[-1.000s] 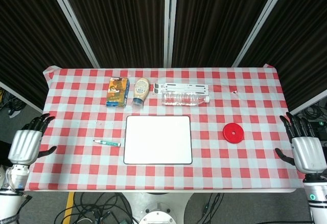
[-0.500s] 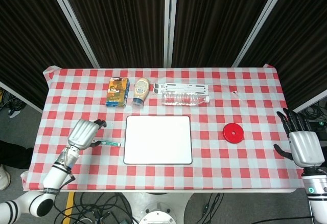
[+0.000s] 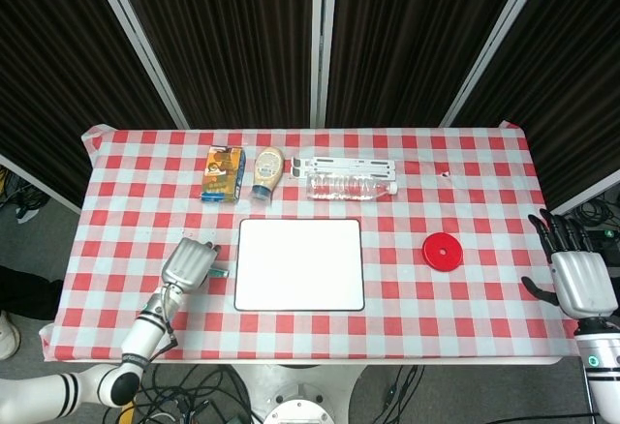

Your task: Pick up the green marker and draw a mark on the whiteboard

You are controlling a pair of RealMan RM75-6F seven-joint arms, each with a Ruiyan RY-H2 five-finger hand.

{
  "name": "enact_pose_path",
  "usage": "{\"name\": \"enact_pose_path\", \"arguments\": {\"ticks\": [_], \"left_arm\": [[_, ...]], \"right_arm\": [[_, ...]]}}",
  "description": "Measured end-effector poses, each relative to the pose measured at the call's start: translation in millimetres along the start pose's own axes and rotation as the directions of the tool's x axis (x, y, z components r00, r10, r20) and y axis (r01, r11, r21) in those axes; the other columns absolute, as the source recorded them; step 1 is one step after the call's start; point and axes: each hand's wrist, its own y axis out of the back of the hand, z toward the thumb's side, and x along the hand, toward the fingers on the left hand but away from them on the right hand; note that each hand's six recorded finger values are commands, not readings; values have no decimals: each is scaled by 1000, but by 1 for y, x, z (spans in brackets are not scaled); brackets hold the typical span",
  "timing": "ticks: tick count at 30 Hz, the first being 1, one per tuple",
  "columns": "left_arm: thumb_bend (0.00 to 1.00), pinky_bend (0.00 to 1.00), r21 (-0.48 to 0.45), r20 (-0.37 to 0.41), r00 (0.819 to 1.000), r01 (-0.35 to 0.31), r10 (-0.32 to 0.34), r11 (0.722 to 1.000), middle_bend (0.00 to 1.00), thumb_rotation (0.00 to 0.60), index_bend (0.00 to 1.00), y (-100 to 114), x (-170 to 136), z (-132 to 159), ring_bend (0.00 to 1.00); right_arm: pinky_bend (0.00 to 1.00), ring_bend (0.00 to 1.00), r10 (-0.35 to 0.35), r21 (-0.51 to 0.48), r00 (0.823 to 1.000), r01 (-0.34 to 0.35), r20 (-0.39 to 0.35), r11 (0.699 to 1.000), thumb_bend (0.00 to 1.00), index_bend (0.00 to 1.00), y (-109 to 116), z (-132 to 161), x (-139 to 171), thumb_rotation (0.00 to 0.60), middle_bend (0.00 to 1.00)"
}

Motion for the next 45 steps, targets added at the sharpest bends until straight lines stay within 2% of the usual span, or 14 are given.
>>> {"name": "enact_pose_path", "arguments": {"ticks": [14,29,45], "left_arm": [[284,1000,78,-11,999,33,-32,996,478,600,426,-10,4,9,817],[287,1000,44,-8,999,41,-41,998,499,600,439,-19,9,8,817],[351,1000,7,10,999,33,-33,999,553,600,507,-21,10,8,817]], "right_arm": [[0,0,9,-17,1000,-9,9,1000,101,0,-4,-5,3,600,17],[0,0,9,-22,1000,-9,23,1000,101,0,-5,-9,5,600,27],[0,0,15,-21,999,-14,31,1000,101,0,-5,-9,7,600,28]]}}
